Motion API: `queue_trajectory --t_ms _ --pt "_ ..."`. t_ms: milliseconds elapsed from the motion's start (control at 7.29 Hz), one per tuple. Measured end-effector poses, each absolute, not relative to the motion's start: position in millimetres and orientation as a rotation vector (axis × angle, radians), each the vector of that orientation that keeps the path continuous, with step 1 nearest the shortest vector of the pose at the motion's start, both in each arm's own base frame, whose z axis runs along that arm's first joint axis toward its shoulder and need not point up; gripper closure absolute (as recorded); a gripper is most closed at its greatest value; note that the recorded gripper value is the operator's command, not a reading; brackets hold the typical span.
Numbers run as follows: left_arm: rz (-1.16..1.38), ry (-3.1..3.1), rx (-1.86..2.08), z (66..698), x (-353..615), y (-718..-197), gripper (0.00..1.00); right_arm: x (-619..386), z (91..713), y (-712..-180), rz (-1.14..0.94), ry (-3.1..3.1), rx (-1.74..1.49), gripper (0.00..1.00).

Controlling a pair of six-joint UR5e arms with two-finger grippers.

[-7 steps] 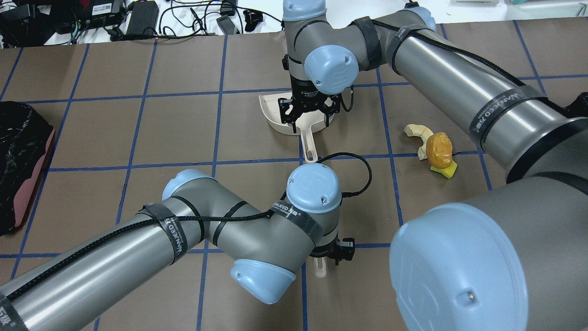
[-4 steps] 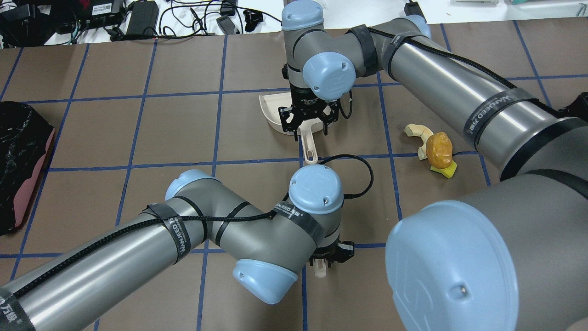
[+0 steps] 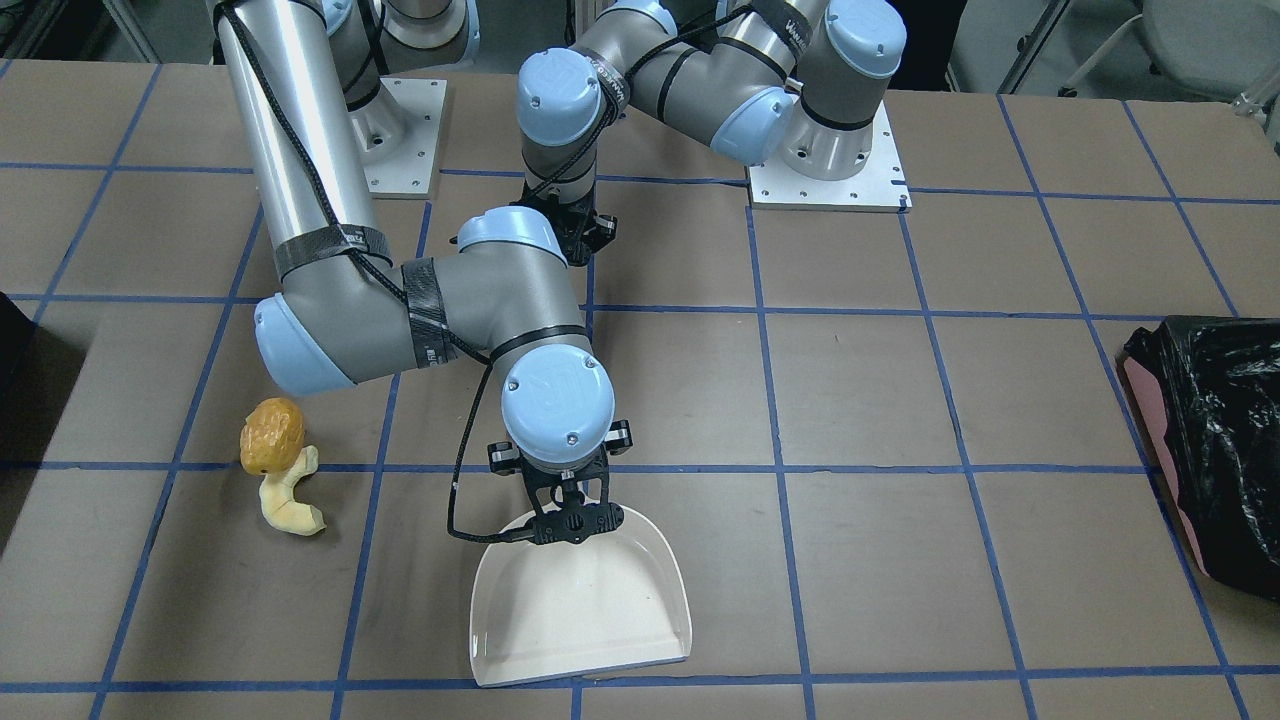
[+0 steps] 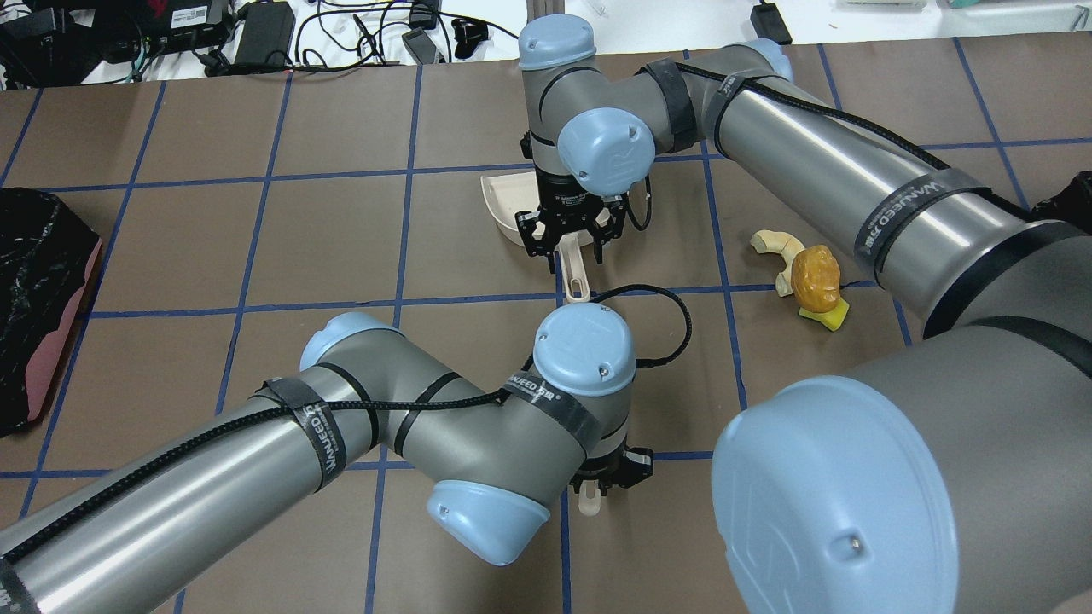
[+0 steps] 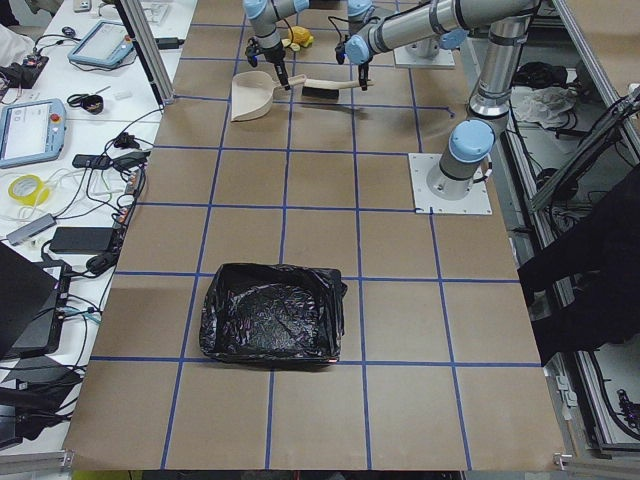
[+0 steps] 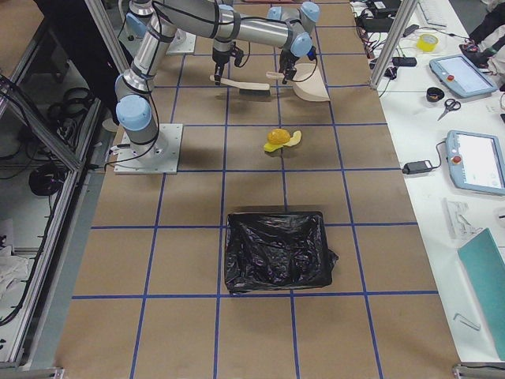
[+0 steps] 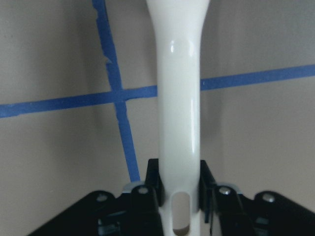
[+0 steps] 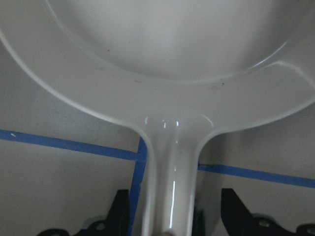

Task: Sweep and dump trash in nearest bin
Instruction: 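Lift the dustpan with the right gripper toward the trash while the left lifts the brush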

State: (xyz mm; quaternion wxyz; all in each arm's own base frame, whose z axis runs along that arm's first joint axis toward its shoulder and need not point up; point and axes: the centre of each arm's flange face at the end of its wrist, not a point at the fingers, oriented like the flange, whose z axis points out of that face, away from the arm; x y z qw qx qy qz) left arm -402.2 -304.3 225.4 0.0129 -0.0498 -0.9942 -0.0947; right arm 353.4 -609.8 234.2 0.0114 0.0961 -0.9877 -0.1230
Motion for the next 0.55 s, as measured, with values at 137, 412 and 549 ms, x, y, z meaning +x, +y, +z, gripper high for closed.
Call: queue_trajectory --t_ms 137,412,549 --pt "-0.307 -3.105 -0.105 229 -400 -305 1.0 354 234 -610 -0.384 -3.08 0.299 0.71" --pt "-0.323 -3.113 0.029 231 -393 -310 1.0 354 235 -609 -0.386 -3.078 0.299 0.98" --pt "-0.327 -3.114 0.059 233 -387 -313 1.0 353 236 -608 -0.39 -3.077 0.3 1.0"
